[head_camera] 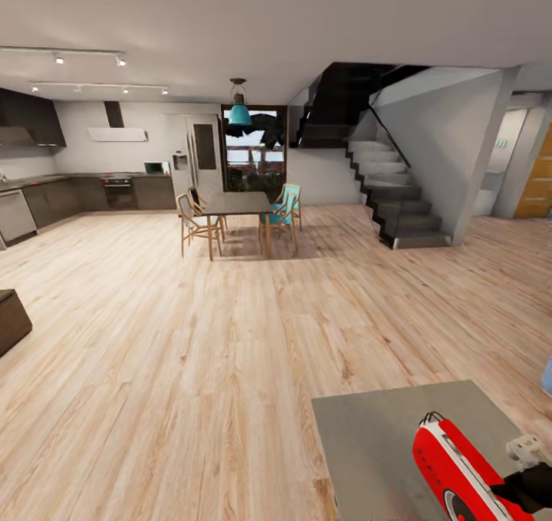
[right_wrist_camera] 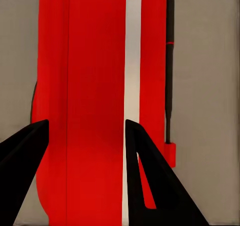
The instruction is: Turn on the radio receiver that's on the table in the living room.
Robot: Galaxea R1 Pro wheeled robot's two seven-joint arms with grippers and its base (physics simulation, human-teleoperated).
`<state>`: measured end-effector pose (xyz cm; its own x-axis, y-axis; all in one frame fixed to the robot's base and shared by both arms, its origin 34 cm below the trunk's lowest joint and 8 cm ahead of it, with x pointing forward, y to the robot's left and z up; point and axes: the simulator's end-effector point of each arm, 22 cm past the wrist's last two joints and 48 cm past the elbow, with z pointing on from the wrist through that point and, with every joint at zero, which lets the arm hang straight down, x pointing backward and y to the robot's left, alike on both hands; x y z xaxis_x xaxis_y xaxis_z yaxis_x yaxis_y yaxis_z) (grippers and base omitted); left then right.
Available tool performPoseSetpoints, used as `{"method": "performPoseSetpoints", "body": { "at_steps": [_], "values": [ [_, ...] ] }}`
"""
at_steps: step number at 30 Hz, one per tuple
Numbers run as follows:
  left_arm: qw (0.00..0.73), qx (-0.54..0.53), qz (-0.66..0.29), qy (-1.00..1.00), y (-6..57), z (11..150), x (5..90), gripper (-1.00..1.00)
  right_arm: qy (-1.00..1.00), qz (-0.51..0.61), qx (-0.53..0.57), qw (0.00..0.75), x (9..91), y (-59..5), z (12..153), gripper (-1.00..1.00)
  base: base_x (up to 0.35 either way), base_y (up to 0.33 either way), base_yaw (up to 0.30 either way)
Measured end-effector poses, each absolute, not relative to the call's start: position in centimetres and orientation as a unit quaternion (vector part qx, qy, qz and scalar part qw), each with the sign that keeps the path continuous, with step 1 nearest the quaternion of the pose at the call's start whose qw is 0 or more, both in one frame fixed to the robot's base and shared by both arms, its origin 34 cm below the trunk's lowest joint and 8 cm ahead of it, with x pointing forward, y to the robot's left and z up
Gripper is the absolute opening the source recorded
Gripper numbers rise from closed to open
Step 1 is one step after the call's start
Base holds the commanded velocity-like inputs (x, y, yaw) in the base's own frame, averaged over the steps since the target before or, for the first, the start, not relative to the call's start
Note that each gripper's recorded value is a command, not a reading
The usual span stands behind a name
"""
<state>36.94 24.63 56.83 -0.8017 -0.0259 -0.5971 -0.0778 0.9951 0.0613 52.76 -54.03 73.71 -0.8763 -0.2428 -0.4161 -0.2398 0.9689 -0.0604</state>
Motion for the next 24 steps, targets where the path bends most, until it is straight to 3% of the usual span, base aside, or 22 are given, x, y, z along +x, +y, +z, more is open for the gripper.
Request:
{"method": "performPoseSetpoints", "body": {
  "at_steps": [11,24],
  "values": [
    [0.314,-0.028,0.041,0.948,24.59,57.26,36.92,1.0,0.969,-0.003,-0.124,0.216,52.76,-54.01,74.15,-1.0,0.0,0.0,-0.074],
    [0.314,-0.028,0.041,0.948,24.52,57.72,36.91,1.0,0.969,-0.003,-0.124,0.215,52.7,-54.02,74.56,-1.0,0.0,0.0,-0.27]
  ]
}}
